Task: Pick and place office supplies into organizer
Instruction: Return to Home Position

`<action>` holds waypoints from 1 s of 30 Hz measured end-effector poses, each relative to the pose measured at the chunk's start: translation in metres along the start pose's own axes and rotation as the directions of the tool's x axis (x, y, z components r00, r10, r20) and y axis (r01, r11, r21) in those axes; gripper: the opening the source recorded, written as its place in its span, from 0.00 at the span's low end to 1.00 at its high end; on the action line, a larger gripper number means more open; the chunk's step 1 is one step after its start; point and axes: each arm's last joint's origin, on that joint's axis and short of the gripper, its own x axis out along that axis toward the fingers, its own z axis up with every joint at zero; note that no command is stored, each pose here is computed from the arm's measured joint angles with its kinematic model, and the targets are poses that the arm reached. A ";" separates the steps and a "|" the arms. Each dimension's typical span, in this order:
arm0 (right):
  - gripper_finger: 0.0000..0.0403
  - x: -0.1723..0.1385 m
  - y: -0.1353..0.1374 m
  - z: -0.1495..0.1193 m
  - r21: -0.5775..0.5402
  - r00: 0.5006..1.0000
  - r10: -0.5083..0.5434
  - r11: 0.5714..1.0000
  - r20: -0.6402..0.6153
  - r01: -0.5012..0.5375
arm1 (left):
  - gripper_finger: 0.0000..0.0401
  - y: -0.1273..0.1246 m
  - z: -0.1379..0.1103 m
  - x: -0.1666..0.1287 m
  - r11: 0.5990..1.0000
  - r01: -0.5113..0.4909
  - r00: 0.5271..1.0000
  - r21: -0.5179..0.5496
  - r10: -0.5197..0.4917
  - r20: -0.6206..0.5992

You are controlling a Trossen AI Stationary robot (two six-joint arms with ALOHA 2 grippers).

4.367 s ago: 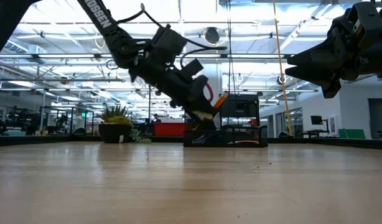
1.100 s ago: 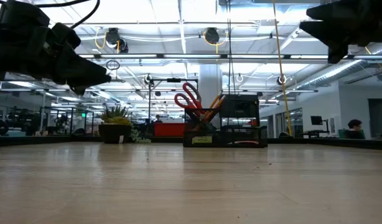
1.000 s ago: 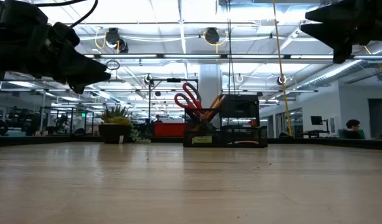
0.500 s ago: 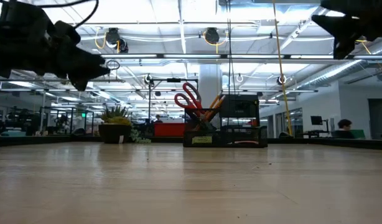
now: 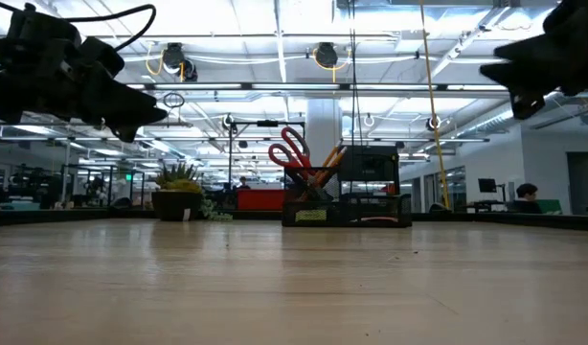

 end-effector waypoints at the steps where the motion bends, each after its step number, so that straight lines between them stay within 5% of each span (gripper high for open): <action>1: 0.33 0.001 0.000 -0.002 -0.001 0.998 0.058 0.998 -0.025 -0.058 | 0.42 0.000 0.000 0.000 1.000 -0.001 1.000 -0.002 0.001 0.002; 3: 0.33 0.002 0.000 -0.004 -0.004 0.990 0.130 0.991 -0.061 -0.130 | 0.42 0.001 0.001 0.000 1.000 -0.002 1.000 0.000 0.002 0.007; 17: 0.33 0.014 -0.026 -0.007 -0.077 0.993 -0.024 0.997 -0.117 0.015 | 0.42 0.002 -0.005 0.000 0.999 -0.037 0.998 0.000 0.037 -0.041; 25: 0.33 0.016 -0.028 -0.010 -0.089 0.988 -0.052 0.995 -0.145 0.040 | 0.42 0.010 -0.009 0.000 0.954 -0.298 0.953 -0.039 0.295 -0.067; 30: 0.33 0.016 -0.028 -0.010 -0.089 0.988 -0.053 0.995 -0.145 0.040 | 0.43 0.012 -0.008 -0.001 0.926 -0.363 0.932 -0.103 0.358 -0.060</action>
